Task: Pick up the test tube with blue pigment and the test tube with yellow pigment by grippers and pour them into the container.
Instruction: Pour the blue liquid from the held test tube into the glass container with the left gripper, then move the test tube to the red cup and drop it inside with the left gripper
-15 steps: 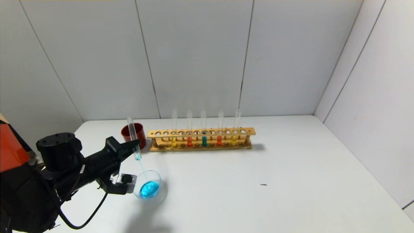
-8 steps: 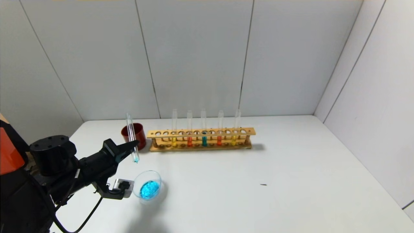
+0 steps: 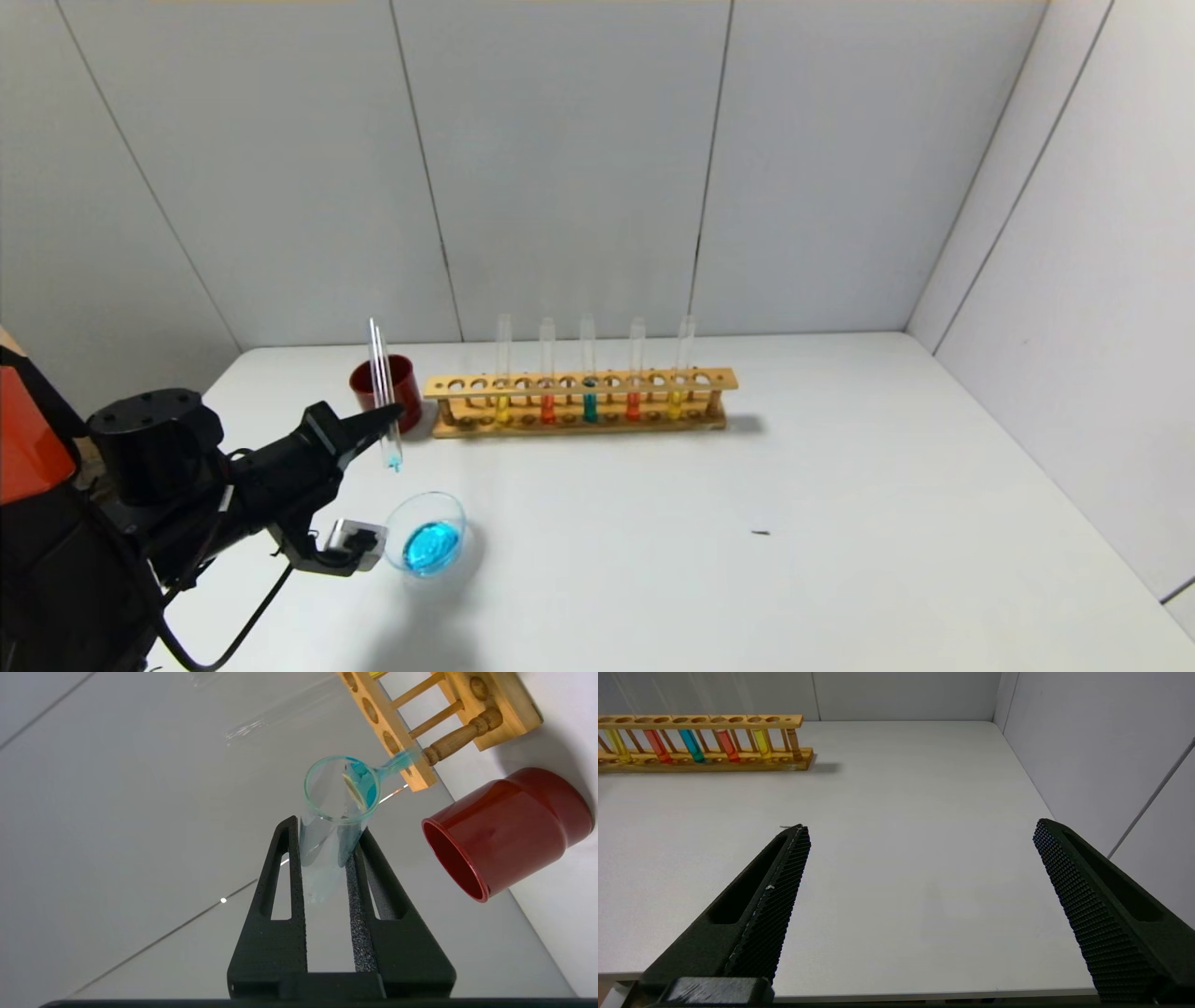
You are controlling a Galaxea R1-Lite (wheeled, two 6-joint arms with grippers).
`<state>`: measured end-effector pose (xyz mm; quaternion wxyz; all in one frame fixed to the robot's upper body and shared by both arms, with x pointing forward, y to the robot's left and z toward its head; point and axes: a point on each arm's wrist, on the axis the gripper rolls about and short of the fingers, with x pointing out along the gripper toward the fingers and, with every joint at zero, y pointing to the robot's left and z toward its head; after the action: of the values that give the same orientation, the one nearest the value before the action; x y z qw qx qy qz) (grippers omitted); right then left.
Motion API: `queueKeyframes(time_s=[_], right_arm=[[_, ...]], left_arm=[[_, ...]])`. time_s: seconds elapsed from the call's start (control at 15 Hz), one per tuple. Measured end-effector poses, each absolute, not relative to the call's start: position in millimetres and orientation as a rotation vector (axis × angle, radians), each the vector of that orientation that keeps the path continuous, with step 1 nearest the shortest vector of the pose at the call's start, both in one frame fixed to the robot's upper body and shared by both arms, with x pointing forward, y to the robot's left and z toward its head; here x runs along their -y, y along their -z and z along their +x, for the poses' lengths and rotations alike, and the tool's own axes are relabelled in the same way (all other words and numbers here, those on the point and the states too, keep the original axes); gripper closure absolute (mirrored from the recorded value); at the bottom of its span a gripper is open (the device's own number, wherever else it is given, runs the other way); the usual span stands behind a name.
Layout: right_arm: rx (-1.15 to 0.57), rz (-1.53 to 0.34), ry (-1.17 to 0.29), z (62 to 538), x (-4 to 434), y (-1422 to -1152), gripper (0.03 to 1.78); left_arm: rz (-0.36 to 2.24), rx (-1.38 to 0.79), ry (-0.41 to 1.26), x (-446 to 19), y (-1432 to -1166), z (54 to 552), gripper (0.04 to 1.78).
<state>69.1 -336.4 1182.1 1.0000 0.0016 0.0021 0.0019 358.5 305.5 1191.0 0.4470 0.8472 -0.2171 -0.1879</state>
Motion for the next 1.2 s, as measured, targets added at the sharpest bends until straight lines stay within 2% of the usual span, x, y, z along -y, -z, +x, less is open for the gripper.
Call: queueKeyframes(time_s=[0.33, 0.8, 1.0, 1.2], right_arm=[[-0.004, 0.003, -0.003, 69, 336, -1182, 0.06], [-0.004, 0.003, -0.003, 69, 336, -1182, 0.06], [-0.005, 0.003, -0.004, 69, 336, -1182, 0.06], [-0.004, 0.003, -0.003, 69, 336, -1182, 0.06]], left_arm=[[2.173, 0.558, 0.476, -305, -1186, 359, 1.51], [2.218, 0.581, 0.446, -306, -1192, 353, 1.51], [2.076, 0.482, 0.444, -311, -1194, 353, 1.51], [1.873, 0.290, 0.317, -316, -1206, 361, 1.51]])
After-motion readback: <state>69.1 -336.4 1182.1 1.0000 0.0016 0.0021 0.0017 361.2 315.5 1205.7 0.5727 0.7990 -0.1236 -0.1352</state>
